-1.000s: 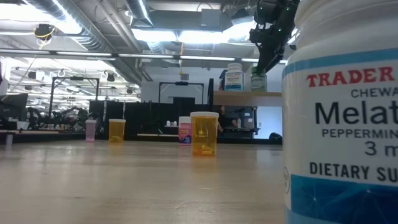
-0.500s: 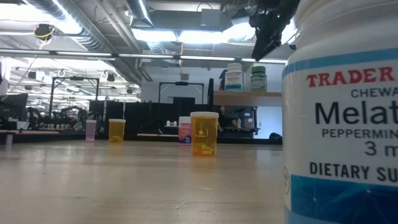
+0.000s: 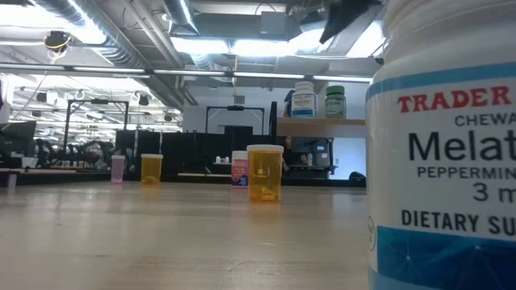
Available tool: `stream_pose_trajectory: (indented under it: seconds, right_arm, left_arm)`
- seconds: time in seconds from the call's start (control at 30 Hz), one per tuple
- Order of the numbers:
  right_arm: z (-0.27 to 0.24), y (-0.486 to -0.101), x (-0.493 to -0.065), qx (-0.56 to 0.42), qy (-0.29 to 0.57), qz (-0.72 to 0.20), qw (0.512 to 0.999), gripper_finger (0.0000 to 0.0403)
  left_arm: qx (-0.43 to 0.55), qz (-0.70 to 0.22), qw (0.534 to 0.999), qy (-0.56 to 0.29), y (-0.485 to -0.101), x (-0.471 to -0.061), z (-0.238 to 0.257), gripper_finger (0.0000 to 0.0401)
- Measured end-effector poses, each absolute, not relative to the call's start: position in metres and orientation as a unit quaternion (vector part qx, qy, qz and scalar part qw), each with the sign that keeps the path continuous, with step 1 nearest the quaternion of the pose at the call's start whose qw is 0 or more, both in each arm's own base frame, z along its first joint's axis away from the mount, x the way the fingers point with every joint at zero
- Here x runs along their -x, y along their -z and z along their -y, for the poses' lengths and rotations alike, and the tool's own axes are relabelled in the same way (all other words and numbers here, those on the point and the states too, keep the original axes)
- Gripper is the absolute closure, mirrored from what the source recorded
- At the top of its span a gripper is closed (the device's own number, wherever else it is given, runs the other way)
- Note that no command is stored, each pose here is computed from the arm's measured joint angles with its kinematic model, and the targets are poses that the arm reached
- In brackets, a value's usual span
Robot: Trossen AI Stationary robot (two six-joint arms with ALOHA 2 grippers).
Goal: Pick and place medicine bottles onto shelf by color
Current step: Put the bottom orange medicine bottle on the shelf
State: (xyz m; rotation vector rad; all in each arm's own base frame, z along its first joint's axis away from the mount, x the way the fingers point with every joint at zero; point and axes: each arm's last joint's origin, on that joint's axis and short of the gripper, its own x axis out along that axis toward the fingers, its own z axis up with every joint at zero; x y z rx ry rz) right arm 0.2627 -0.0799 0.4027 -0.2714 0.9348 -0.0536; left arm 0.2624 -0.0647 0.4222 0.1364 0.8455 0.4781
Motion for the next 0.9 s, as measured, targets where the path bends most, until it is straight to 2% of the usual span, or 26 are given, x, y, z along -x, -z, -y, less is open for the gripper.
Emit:
stream_pose_trajectory:
  seconds: [0.13, 0.33, 0.6, 0.9]
  right_arm:
    - [0.038, -0.400, -0.270, 0.185, -0.059, -0.449, 0.872, 0.0141]
    - [-0.008, -0.401, -0.274, 0.204, -0.124, -0.431, 0.870, 0.0141]
    - [-0.037, -0.392, -0.287, 0.154, -0.130, -0.434, 0.878, 0.0141]
    - [-0.045, -0.344, -0.333, 0.159, -0.142, -0.495, 0.842, 0.0141]
  left_arm:
    - [-0.066, -0.414, 0.877, -0.233, -0.421, -0.260, 0.064, 0.0194]
    - [-0.067, -0.416, 0.877, -0.232, -0.421, -0.260, 0.064, 0.0194]
    - [-0.065, -0.420, 0.876, -0.228, -0.421, -0.259, 0.064, 0.0194]
    - [-0.074, -0.421, 0.880, -0.208, -0.421, -0.256, 0.075, 0.0194]
